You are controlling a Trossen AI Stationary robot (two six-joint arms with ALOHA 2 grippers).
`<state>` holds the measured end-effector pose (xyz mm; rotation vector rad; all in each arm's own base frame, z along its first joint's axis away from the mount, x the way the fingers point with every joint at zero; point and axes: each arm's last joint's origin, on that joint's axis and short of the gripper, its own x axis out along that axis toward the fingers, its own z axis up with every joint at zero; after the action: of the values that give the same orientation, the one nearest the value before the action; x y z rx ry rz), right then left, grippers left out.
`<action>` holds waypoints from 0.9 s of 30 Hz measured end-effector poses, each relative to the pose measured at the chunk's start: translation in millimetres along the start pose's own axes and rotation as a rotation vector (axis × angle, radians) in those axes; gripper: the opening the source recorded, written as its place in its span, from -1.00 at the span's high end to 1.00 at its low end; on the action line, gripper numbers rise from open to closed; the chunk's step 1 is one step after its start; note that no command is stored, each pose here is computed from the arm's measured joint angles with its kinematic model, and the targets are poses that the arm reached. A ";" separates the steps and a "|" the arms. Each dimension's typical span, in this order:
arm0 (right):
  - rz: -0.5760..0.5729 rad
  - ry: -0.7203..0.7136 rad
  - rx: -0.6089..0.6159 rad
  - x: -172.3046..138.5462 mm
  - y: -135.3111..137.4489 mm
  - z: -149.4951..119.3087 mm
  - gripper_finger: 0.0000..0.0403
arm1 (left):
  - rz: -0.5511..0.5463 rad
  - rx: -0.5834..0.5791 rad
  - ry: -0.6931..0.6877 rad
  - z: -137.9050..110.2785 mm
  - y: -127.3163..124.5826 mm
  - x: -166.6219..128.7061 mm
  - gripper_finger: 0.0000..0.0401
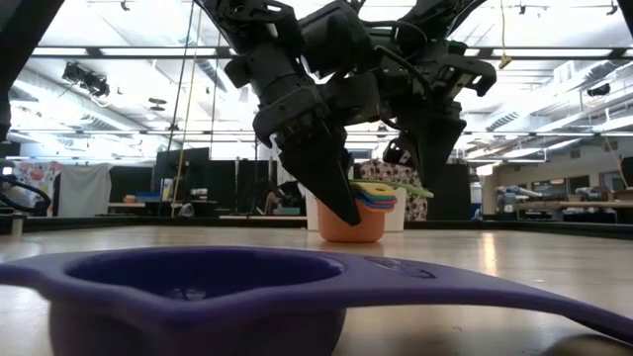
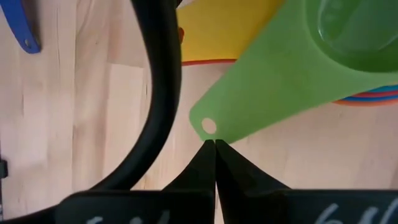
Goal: Nest measuring cups in basket
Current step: Stack the green measuring cup on the yellow measuring cup
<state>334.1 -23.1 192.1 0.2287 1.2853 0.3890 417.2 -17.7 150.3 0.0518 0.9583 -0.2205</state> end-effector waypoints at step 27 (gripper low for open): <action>-0.200 -0.019 0.010 -20.4 -0.3 0.2 0.98 | 0.010 -0.040 0.048 -7.0 1.1 -0.8 0.39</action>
<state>329.7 -31.6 210.2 0.1106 1.2785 0.2097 411.3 -15.6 146.9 0.0254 1.0097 -0.1918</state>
